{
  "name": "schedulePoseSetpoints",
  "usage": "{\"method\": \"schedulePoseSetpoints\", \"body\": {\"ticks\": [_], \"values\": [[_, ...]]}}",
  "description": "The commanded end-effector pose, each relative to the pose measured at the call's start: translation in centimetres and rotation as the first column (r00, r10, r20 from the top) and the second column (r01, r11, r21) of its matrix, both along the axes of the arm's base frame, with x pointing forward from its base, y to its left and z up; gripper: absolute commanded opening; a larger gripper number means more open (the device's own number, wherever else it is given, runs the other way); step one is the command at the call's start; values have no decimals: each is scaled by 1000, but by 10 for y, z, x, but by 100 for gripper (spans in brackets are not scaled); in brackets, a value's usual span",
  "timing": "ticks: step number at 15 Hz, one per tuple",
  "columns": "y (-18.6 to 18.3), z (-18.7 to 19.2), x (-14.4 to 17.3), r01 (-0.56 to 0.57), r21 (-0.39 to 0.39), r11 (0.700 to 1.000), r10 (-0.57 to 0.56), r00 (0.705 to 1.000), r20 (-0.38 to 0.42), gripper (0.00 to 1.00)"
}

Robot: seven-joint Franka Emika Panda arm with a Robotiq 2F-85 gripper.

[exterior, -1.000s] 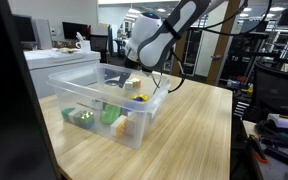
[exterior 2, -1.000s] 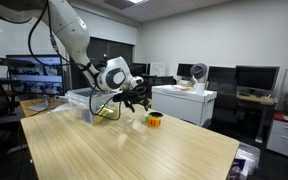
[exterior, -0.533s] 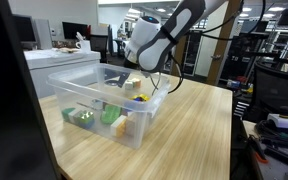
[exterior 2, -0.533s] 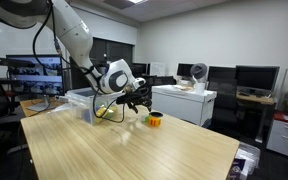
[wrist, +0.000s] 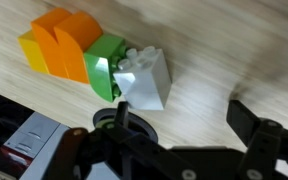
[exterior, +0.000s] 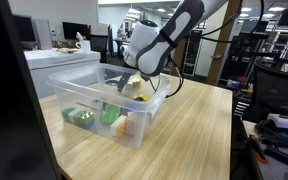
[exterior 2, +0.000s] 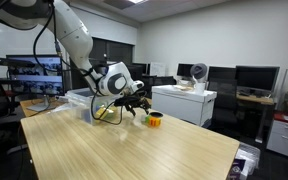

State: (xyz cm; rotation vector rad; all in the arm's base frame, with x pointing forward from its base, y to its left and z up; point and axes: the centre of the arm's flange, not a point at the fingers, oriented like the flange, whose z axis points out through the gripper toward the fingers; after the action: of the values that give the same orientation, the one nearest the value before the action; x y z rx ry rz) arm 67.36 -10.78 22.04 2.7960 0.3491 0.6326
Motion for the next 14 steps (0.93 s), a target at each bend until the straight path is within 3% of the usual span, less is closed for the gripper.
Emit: {"method": "schedulePoseSetpoints", "body": {"ticks": [1, 7, 14], "values": [[-7, -16, -25, 32, 24, 999, -31, 997, -69, 100], [-6, -8, -33, 51, 34, 998, -48, 996, -81, 100], [15, 1, -53, 51, 138, 989, -30, 988, -151, 100]]}}
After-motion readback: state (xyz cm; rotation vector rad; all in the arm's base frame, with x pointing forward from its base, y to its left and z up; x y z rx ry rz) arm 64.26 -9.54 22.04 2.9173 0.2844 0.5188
